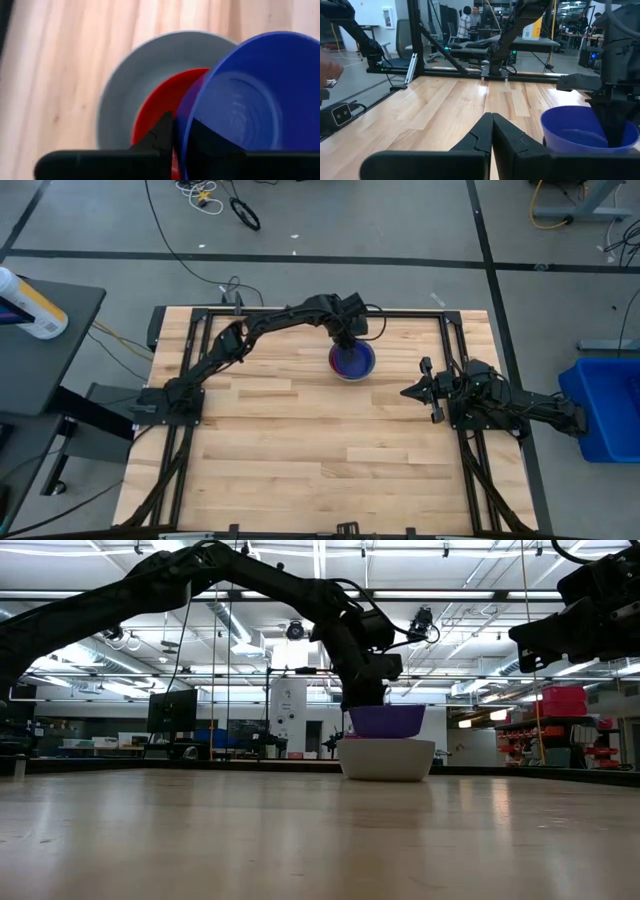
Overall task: Nest bowls inside each other
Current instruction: Stack the dark blue bowl on the red bowl, then return to Home Position
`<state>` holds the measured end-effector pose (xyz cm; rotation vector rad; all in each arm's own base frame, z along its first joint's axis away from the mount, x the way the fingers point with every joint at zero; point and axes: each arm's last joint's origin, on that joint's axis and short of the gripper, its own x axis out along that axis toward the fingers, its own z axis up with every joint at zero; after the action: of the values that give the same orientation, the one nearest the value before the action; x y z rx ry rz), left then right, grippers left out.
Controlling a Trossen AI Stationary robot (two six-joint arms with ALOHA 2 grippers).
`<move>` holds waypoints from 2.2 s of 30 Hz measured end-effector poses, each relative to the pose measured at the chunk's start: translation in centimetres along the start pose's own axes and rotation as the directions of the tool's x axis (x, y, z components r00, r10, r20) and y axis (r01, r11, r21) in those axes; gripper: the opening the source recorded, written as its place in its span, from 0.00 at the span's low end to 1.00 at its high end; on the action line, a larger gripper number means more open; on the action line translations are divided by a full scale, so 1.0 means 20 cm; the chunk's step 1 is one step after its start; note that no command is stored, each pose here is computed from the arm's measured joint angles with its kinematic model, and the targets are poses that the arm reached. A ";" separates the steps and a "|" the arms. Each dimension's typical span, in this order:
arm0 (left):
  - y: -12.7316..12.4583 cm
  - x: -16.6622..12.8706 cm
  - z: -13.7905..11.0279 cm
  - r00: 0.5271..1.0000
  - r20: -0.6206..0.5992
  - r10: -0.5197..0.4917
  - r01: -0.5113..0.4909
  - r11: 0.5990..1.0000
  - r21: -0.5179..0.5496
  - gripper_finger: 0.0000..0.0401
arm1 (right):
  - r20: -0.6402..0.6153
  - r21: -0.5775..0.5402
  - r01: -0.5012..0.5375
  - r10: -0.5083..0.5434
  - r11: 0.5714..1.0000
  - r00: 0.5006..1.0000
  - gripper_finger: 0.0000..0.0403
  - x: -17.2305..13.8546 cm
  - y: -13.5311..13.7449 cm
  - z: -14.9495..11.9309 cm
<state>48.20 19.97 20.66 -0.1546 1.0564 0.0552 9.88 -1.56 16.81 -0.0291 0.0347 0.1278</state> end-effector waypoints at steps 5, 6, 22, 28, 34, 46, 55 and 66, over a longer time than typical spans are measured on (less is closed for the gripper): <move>0.04 -0.01 -0.01 0.999 -0.007 0.042 -0.042 0.999 -0.031 0.07 | 0.000 0.000 0.000 0.000 1.000 1.000 0.03 0.00 0.00 0.00; 0.05 -0.01 -0.01 0.999 -0.005 0.036 -0.036 0.999 -0.033 0.06 | 0.000 0.000 0.000 0.000 1.000 1.000 0.03 0.00 0.00 0.00; 0.05 -0.01 -0.02 0.999 -0.021 0.030 -0.031 0.999 -0.035 0.13 | 0.000 0.000 0.000 0.000 1.000 1.000 0.03 0.00 0.00 0.00; 0.05 -0.01 -0.02 0.998 -0.027 0.062 -0.063 0.998 -0.029 0.24 | 0.000 0.000 0.000 0.000 1.000 1.000 0.03 0.00 0.00 0.00; 0.05 -0.01 -0.02 0.996 -0.028 0.080 -0.080 0.997 -0.003 0.45 | 0.000 0.000 0.000 0.000 1.000 1.000 0.03 0.00 0.00 0.00; 0.01 -0.26 0.04 0.995 0.058 0.076 -0.080 0.993 0.083 0.72 | 0.000 0.000 0.000 0.000 1.000 1.000 0.03 0.00 0.00 0.00; -0.15 -0.75 0.09 0.970 0.243 -0.031 -0.005 0.989 0.145 0.69 | 0.000 0.000 0.000 0.000 1.000 1.000 0.03 0.00 0.00 0.00; -0.39 -1.12 0.02 0.965 0.263 -0.011 -0.040 0.981 0.189 0.70 | 0.000 0.000 0.000 0.000 1.000 1.000 0.03 0.00 0.00 0.00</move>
<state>38.41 12.94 41.19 0.0365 0.7918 -0.0133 9.88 -1.56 16.81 -0.0293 0.0343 0.1278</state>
